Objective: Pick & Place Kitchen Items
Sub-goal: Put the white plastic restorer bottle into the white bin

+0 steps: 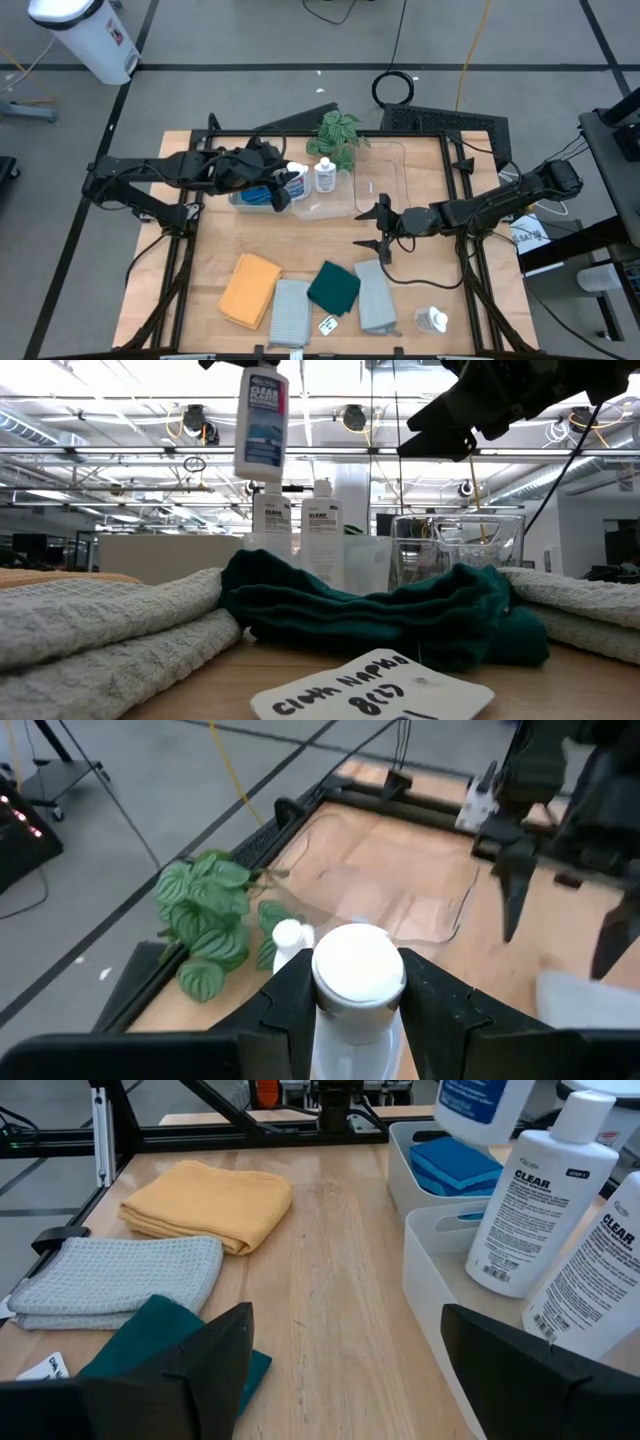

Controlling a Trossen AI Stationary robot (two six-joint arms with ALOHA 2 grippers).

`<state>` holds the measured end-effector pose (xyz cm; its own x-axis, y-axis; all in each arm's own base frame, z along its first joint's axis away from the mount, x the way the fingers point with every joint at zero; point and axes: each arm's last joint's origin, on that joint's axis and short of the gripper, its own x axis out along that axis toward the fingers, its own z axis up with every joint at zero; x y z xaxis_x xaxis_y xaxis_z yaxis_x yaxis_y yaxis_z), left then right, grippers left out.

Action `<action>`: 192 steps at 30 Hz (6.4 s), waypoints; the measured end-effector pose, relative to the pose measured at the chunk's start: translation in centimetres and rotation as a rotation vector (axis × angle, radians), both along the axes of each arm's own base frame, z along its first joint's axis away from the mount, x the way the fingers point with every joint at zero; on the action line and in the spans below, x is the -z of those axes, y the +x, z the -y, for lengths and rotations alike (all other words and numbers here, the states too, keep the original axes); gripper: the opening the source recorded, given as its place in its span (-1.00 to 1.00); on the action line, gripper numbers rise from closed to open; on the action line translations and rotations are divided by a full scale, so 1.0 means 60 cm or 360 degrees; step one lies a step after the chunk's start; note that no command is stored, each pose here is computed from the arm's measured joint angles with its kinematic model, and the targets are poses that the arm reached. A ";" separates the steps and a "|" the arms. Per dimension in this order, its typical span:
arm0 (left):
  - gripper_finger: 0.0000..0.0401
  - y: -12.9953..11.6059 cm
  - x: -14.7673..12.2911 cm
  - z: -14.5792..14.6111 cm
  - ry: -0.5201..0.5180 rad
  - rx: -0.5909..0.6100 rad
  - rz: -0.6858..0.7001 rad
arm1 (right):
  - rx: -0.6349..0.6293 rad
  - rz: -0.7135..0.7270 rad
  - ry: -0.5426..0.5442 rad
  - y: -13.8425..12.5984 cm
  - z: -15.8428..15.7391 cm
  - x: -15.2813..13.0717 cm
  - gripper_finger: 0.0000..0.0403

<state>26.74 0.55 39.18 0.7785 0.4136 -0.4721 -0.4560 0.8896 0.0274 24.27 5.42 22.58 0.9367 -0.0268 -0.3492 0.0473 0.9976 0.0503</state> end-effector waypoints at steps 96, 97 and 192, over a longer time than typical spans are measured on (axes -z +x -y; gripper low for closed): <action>0.06 0.026 0.260 -0.022 -0.0135 -0.0012 0.0071 | 0.0011 -0.0034 0.0017 -0.002 0.001 0.003 0.45; 0.08 0.026 0.260 -0.022 -0.0130 -0.0004 0.0068 | 0.0011 -0.0033 0.0017 -0.001 0.001 0.003 0.45; 0.17 -0.004 0.188 -0.020 -0.0134 0.0039 0.0421 | -0.1099 -0.0136 0.0273 -0.278 -0.217 0.017 -0.18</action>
<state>26.50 1.75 27.89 0.8886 0.3611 -0.2830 -0.4158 0.8945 -0.1642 7.61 18.44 21.58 0.6891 0.6242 -0.3680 -0.5814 0.7794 0.2332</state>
